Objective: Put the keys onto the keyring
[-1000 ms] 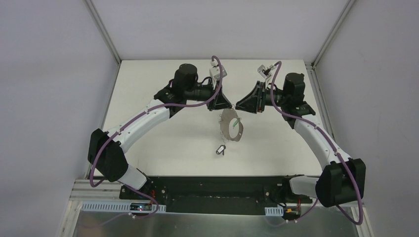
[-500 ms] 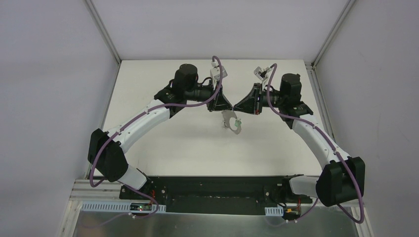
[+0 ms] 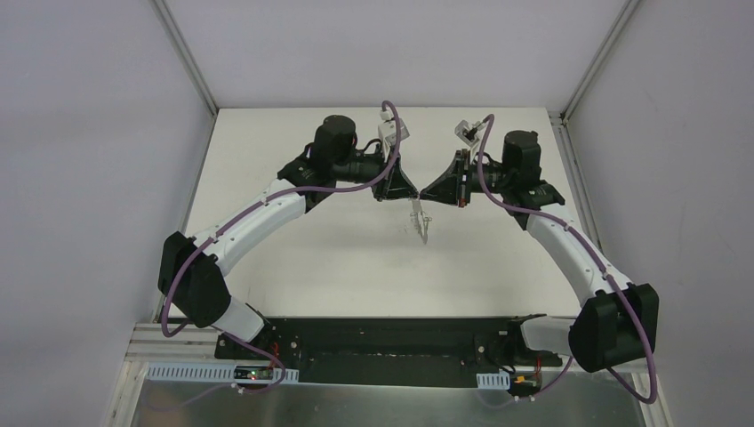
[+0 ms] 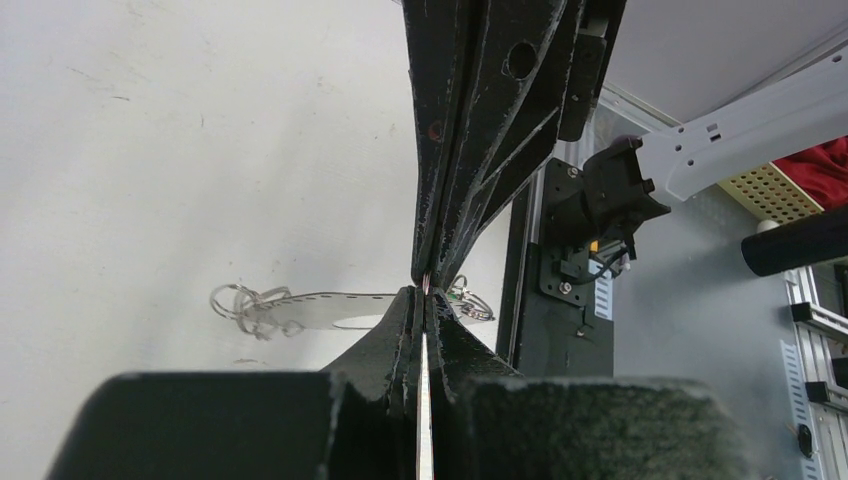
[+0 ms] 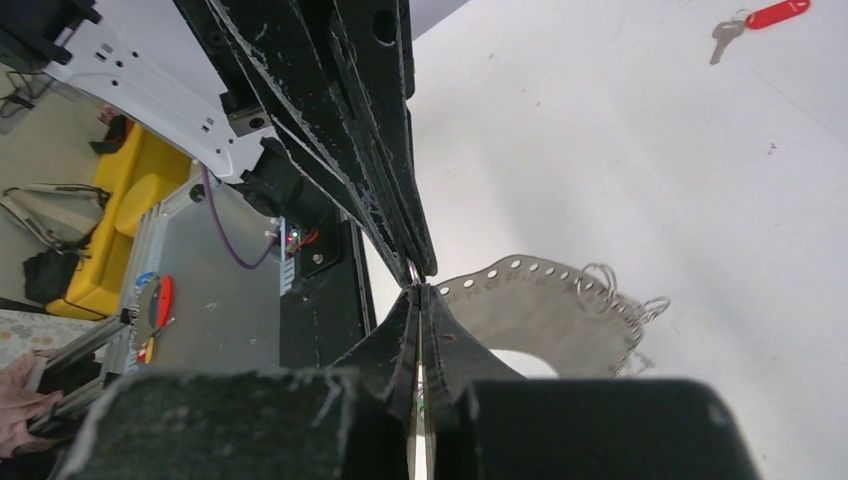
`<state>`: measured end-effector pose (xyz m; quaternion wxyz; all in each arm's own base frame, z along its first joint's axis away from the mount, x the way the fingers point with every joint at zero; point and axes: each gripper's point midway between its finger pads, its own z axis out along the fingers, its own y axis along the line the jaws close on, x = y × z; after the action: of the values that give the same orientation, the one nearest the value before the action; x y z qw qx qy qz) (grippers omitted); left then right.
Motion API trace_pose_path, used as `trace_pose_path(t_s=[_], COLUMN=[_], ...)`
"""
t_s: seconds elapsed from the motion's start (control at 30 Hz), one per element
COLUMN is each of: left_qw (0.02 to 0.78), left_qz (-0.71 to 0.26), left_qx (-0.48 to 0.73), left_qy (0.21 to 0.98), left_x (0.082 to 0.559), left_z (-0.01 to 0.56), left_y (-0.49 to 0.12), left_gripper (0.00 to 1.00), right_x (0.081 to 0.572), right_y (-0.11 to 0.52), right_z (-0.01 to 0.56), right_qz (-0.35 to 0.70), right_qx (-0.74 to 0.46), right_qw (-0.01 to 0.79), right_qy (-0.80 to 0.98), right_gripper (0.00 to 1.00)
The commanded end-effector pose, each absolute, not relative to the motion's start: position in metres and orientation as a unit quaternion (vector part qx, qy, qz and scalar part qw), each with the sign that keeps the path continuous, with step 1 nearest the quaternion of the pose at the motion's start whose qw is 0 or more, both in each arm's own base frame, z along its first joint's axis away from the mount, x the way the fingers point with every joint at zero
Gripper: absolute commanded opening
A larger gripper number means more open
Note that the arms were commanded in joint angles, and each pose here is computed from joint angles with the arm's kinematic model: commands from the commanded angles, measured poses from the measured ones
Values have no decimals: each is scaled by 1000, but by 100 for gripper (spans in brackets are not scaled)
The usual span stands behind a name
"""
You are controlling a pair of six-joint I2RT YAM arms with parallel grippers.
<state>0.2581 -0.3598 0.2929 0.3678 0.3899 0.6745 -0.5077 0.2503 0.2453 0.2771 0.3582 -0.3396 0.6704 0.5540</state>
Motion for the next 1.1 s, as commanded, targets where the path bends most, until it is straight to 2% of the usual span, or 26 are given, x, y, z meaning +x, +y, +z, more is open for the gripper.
trace_pose_path(t_s=[0.0,0.23,0.33,0.57,0.83,1.07], left_qw=[397,385,386,391,399,390], left_qz=[-500,-488,-487,-478,-457,-463], left_qx=[395,398,404,442,522,542], left_qy=[660,674,671,650,600,584], left_x=[263,267,268,264,259,257], left_z=[315,308,309,311,308,309], left_y=[-362,-362,-363,-363,-362,-369], left_gripper=[0,10,17,27,28,23], right_x=[256,257,257,254,252,250], right_y=[242,238,239,241,242,243], right_z=[296,297,297,297,295,291], right_qz=[513,480,474,471,464,463], right_qx=[-367,-378,-384,-387,-389,-392], right_qw=[396,402,401,395,384,378], right_qy=[668,682,684,687,697,700], right_gripper=[0,0,0,0,0,0])
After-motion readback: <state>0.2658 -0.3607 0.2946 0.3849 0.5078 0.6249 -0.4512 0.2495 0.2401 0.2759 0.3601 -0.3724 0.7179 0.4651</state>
